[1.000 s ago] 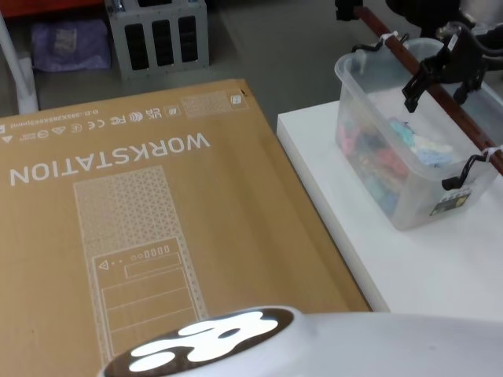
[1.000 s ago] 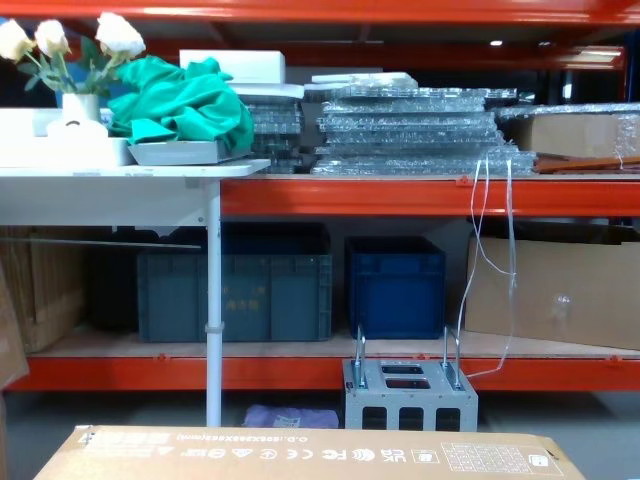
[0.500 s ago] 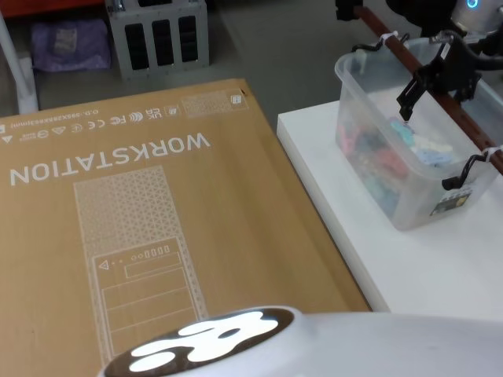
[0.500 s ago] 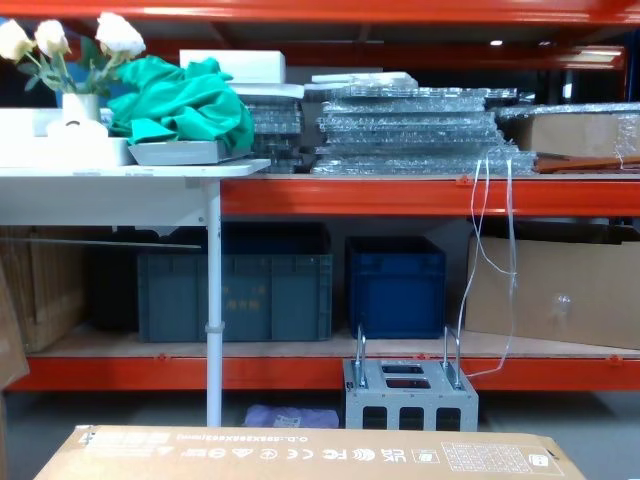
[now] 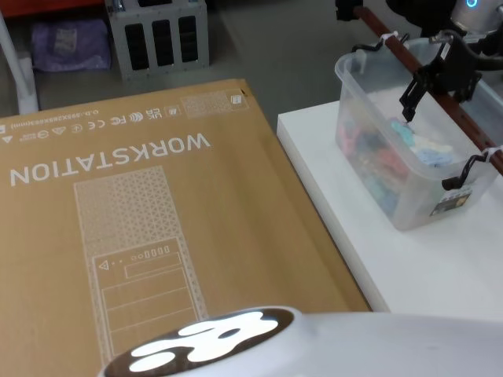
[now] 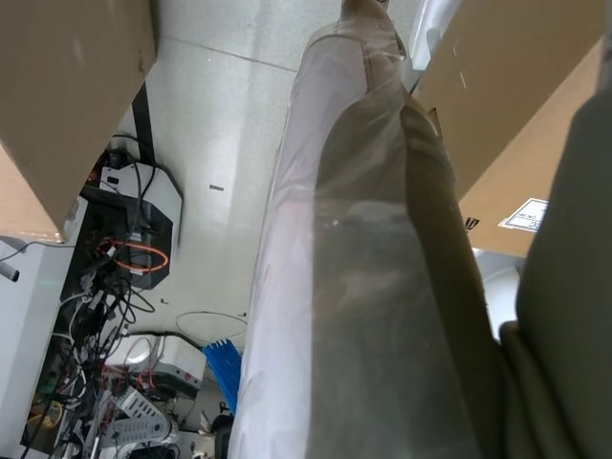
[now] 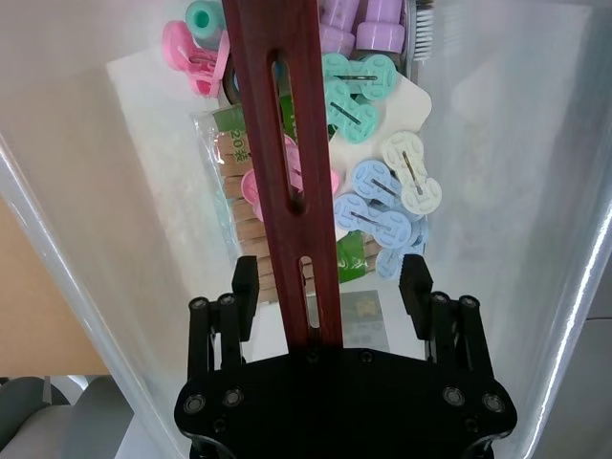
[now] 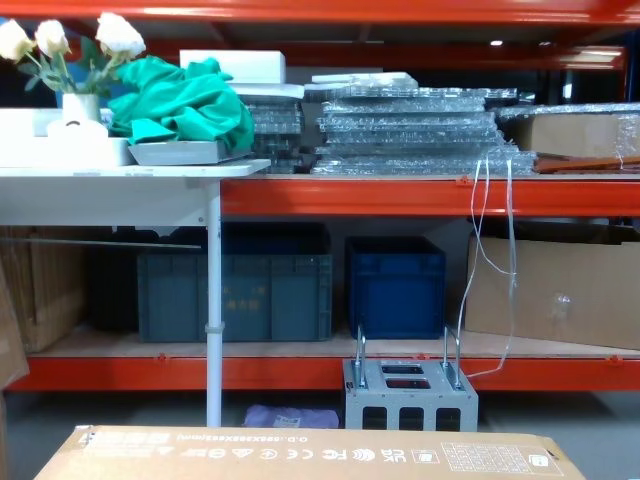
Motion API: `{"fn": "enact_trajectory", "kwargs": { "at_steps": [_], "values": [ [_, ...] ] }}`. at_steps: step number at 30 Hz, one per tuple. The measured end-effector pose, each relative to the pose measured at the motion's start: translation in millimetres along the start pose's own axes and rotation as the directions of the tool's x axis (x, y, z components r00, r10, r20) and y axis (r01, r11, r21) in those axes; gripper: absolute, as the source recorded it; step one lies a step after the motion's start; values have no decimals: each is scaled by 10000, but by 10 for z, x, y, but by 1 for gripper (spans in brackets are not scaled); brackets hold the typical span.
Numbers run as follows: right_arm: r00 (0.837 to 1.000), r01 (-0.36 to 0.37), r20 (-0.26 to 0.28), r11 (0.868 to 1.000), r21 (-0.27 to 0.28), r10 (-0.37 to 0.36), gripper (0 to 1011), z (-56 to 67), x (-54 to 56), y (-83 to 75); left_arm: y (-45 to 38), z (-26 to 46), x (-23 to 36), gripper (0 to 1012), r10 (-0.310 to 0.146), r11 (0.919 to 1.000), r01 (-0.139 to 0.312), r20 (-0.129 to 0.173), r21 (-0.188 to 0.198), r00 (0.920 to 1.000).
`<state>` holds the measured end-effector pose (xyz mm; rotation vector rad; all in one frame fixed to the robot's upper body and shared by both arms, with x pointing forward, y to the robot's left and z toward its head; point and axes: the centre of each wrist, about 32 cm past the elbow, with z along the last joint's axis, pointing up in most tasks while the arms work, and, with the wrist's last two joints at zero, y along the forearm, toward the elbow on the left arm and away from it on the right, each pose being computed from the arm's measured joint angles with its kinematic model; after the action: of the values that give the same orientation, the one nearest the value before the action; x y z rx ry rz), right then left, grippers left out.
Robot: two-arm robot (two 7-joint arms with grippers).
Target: Use one hand to grasp the basket and place it at the designated location.
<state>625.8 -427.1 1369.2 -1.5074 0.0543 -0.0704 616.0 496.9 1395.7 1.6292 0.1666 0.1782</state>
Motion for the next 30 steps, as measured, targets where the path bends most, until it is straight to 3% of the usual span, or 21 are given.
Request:
{"fn": "enact_trajectory", "kwargs": {
  "at_steps": [17,20,23,30],
  "values": [
    [10000,27,8,10000,4,-27,379,-1,-4,-2,0,0,0,0,0,10000,0,0,0,10000],
    [10000,30,8,10000,4,-30,320,-1,-5,-3,0,0,0,0,0,10000,0,0,0,10000],
    [10000,32,12,10000,4,-32,178,0,-5,-3,0,0,0,0,0,10000,0,-1,0,10000],
    [10000,32,12,10000,4,-32,19,0,-5,-3,0,0,0,0,0,10000,0,-1,0,10000]
  ]
}}
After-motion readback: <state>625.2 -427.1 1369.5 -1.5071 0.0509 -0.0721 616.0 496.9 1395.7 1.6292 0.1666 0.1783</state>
